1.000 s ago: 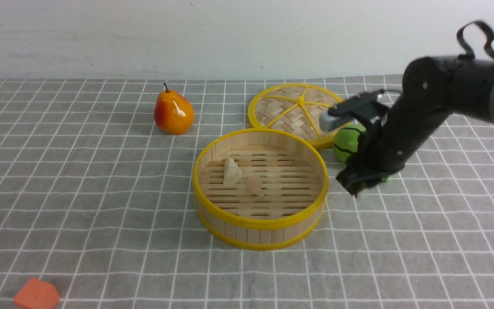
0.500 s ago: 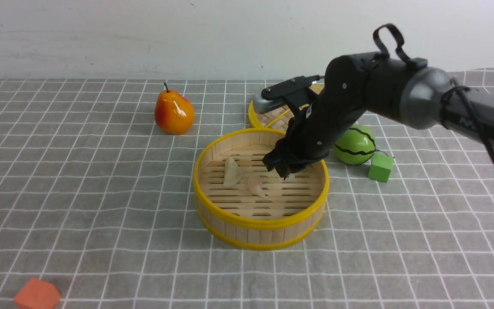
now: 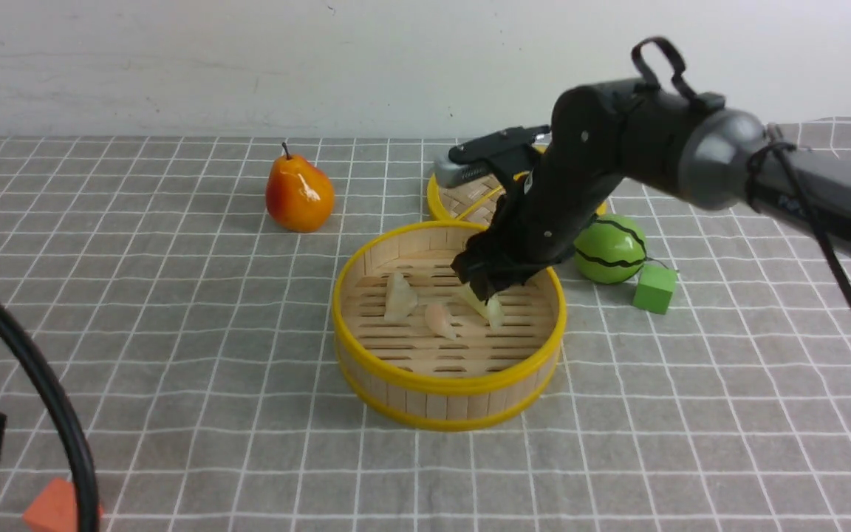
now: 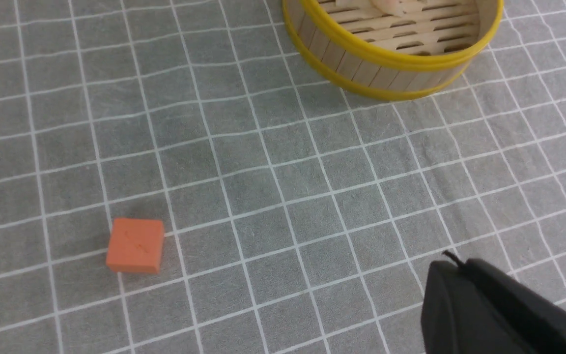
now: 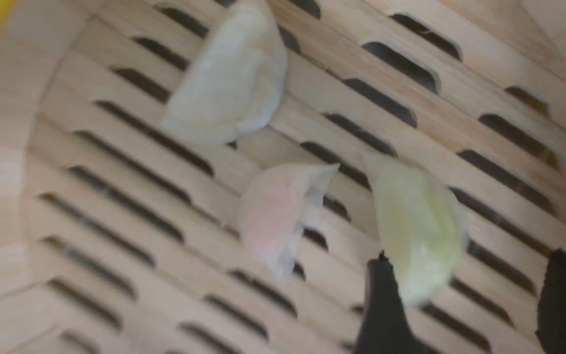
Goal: Put the dumplings into the steamer on the table with the grey tablecloth.
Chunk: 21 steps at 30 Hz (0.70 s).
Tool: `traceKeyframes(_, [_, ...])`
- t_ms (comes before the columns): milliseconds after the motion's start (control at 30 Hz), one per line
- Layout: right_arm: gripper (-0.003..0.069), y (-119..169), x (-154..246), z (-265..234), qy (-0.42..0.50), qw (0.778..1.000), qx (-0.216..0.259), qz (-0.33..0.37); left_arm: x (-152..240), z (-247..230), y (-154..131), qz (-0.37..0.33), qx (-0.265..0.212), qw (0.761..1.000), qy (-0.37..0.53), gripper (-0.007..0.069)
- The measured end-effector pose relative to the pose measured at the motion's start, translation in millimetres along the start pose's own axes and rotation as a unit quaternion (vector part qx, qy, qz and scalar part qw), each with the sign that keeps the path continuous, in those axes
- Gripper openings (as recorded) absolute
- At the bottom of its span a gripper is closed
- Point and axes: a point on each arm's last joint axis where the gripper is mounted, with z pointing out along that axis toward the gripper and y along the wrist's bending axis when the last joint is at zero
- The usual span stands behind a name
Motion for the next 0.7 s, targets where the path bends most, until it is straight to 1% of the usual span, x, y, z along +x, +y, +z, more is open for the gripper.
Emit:
traceKeyframes(67, [0.0380, 3.7, -1.8, -24.6, 0.001, 1.000, -0.004, -0.004, 12.9, 9.4, 1.8, -0.006, 0.010, 1.000, -0.007, 0.0000])
traceKeyframes(133, [0.0345, 8.9, -2.7, -56.3, -0.007, 1.000, -0.011, -0.014, 29.5, 17.6, 3.6, -0.016, 0.030, 0.999, -0.020, 0.0002])
traceKeyframes(167, [0.0316, 12.7, -1.5, -78.7, -0.019, 0.999, -0.015, -0.021, 39.7, 21.5, 4.9, -0.025, 0.039, 0.998, -0.037, 0.0003])
traceKeyframes(200, [0.0300, 13.8, 0.0, -83.9, -0.021, 0.999, -0.017, -0.024, 44.5, 23.3, 5.6, -0.028, 0.045, 0.998, -0.046, 0.0004])
traceKeyframes(267, [0.0241, 19.6, 7.8, -110.6, -0.038, 0.998, -0.027, -0.033, 58.9, 28.5, 8.1, -0.041, 0.063, 0.994, -0.085, 0.0004])
traceKeyframes(300, [0.0198, 23.7, 14.6, -127.5, -0.054, 0.997, -0.035, -0.038, 66.9, 31.4, 9.9, -0.049, 0.075, 0.989, -0.115, 0.0006])
traceKeyframes(333, [0.0180, 25.1, 18.5, -133.5, -0.060, 0.997, -0.037, -0.038, 69.6, 32.5, 10.6, -0.053, 0.080, 0.987, -0.128, 0.0006])
traceKeyframes(367, [0.0145, 27.5, 26.9, -139.8, -0.070, 0.996, -0.044, -0.038, 73.6, 34.1, 11.8, -0.057, 0.086, 0.984, -0.148, 0.0006])
traceKeyframes(433, [0.0113, 31.0, 36.6, -153.4, -0.092, 0.994, -0.050, -0.039, 77.5, 35.7, 13.4, -0.061, 0.092, 0.979, -0.174, 0.0006])
traceKeyframes(467, [0.0075, 34.1, 50.6, -165.5, -0.119, 0.991, -0.054, -0.038, 79.8, 37.3, 14.8, -0.063, 0.095, 0.973, -0.200, 0.0006])
traceKeyframes(500, [0.0057, 35.9, 58.0, -171.8, -0.135, 0.988, -0.057, -0.039, 80.3, 38.0, 15.3, -0.064, 0.097, 0.971, -0.210, 0.0006])
traceKeyframes(600, [0.0011, 40.3, 85.3, -195.2, -0.194, 0.978, -0.056, -0.044, 81.1, 40.4, 16.2, -0.067, 0.099, 0.967, -0.225, 0.0006])
traceKeyframes(667, [-0.0005, 44.0, 112.3, -218.2, -0.250, 0.966, -0.051, -0.049, 81.4, 41.0, 16.3, -0.067, 0.099, 0.967, -0.225, 0.0010])
traceKeyframes(700, [-0.0006, 44.7, 116.6, -221.8, -0.259, 0.963, -0.051, -0.051, 81.4, 41.0, 16.3, -0.067, 0.099, 0.967, -0.225, 0.0011])
